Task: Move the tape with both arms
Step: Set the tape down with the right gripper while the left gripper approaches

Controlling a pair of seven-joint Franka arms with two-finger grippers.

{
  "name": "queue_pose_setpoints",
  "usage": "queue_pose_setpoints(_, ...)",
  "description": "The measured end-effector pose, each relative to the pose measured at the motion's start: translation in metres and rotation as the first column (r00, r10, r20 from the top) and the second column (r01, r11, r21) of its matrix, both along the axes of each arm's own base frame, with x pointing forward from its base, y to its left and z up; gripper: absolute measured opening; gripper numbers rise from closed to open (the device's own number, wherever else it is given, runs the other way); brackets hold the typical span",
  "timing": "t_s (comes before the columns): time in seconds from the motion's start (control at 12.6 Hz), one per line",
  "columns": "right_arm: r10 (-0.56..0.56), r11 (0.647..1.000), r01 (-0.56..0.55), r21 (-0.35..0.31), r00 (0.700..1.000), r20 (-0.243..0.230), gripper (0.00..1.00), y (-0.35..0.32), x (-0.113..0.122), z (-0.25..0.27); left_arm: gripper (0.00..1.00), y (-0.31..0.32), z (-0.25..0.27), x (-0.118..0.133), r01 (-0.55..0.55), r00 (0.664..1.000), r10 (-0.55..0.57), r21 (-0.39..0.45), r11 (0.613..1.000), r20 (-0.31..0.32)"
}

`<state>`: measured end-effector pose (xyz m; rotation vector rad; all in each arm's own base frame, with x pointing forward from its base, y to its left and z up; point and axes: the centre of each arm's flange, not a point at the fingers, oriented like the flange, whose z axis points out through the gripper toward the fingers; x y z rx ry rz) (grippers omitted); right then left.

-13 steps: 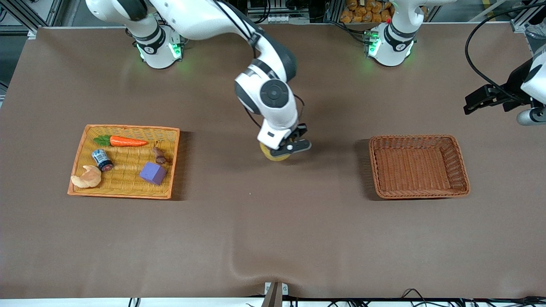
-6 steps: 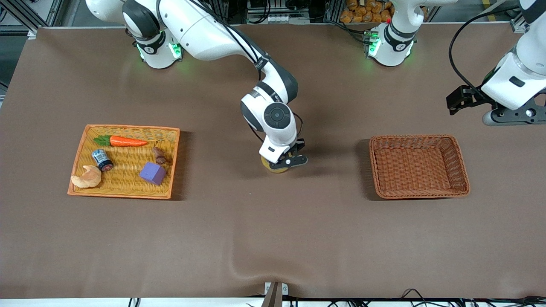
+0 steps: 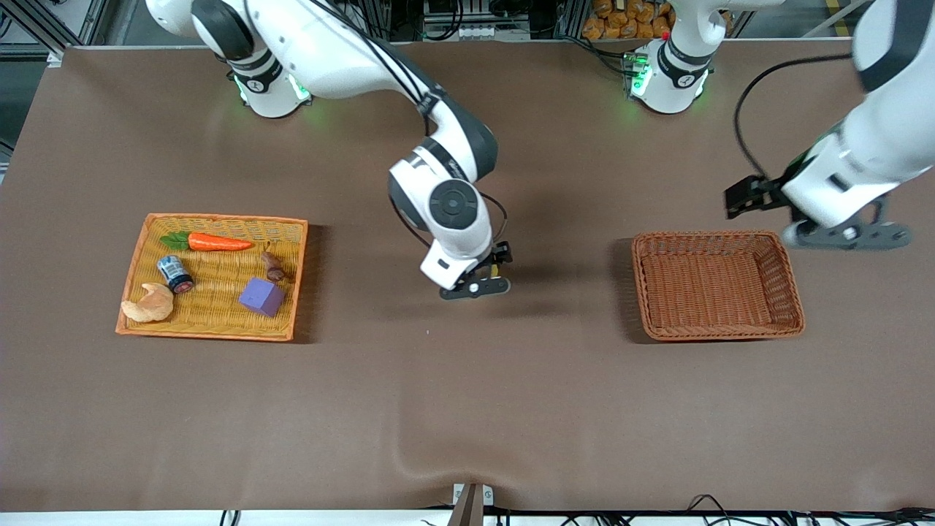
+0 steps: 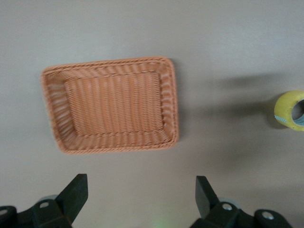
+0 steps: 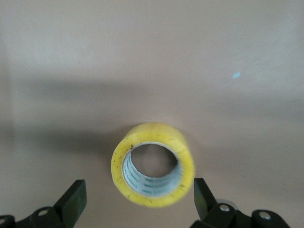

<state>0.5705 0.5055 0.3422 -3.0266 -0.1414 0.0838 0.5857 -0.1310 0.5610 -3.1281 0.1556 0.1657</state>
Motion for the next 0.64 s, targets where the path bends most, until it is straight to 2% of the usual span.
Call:
queue_pose_setpoints(0.16,-0.036,0.999,0.035,0.027,0.999,0.032,1.0,-0.035,0.006,0.069,1.0,-0.033,-0.03,0.008,0.046,0.999,-0.047,-0.013,0.999,-0.019)
queue_pose_setpoints(0.32,-0.054,0.998,0.053,0.039,0.998,0.045,1.0,-0.083,0.006,0.11,1.0,-0.066,-0.064,0.017,0.076,0.997,-0.078,-0.061,0.995,-0.028)
queue_pose_setpoints(0.48,-0.044,0.999,0.043,0.034,0.998,0.043,1.0,-0.142,0.006,0.129,1.0,-0.117,-0.106,0.026,0.127,0.992,-0.127,-0.105,0.986,0.005)
queue_pose_setpoints(0.64,0.0,0.999,-0.001,0.032,0.999,0.042,1.0,-0.218,0.009,0.148,1.0,-0.183,-0.162,0.023,0.162,0.987,-0.159,-0.122,0.979,0.036)
